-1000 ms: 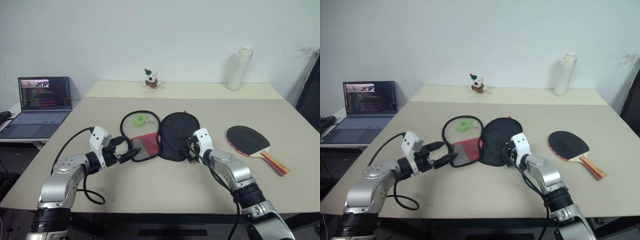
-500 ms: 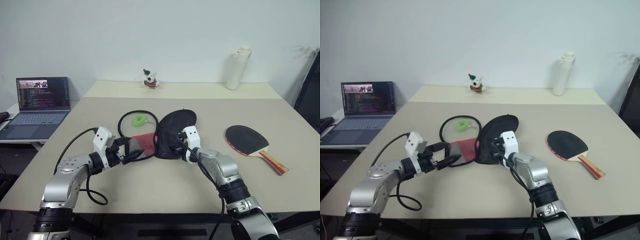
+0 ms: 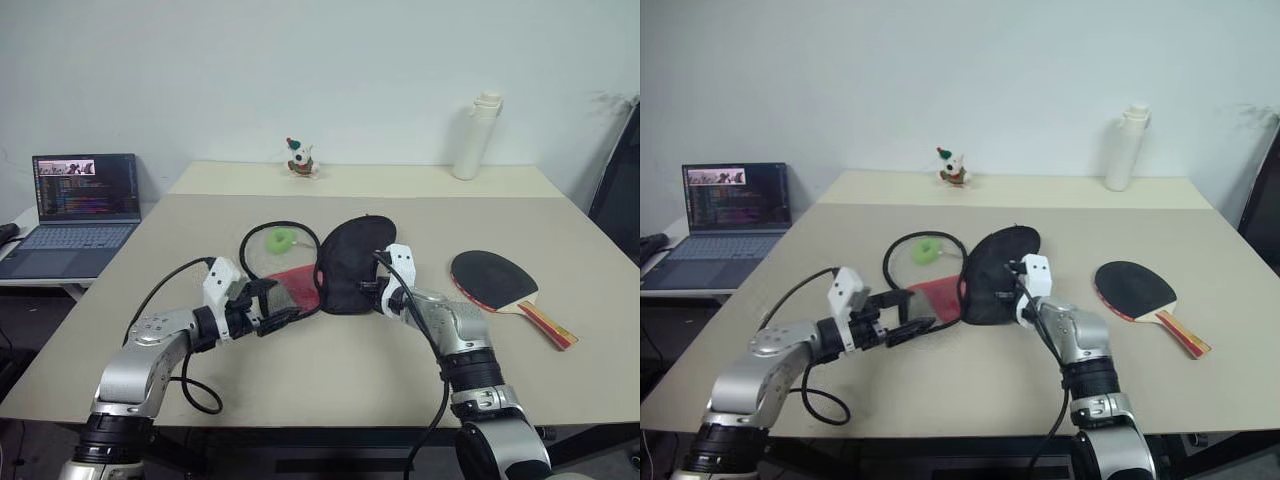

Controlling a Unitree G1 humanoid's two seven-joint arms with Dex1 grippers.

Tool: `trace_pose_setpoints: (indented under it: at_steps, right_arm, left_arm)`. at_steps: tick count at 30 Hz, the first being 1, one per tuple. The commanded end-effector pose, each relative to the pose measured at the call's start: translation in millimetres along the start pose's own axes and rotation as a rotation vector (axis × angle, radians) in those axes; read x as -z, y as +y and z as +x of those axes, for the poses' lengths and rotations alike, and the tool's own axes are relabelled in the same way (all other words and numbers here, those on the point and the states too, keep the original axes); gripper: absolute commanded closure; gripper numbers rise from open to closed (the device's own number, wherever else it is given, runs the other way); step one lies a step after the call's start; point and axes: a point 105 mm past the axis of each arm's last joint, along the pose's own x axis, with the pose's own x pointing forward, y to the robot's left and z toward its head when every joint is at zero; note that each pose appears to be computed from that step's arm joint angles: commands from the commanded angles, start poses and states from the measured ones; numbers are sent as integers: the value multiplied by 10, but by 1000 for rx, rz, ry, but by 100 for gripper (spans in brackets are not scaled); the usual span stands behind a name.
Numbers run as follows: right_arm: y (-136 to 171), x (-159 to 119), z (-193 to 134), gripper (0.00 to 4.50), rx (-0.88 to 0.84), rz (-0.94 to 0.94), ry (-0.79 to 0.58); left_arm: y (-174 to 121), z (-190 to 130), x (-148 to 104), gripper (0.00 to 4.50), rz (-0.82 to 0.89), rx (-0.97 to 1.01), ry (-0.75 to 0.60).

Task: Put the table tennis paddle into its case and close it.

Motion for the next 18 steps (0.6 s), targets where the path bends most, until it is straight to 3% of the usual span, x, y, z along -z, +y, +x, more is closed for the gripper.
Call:
trace_pose_setpoints:
  at_steps: [1, 18]
  right_arm:
    - [-200, -70, -171, 443, 55, 27, -29]
    - [-582, 17, -639, 443, 149, 64, 20]
  left_arm:
    - [-90, 99, -215, 0, 85, 87, -35]
    - [-62, 224, -266, 0, 127, 164, -36]
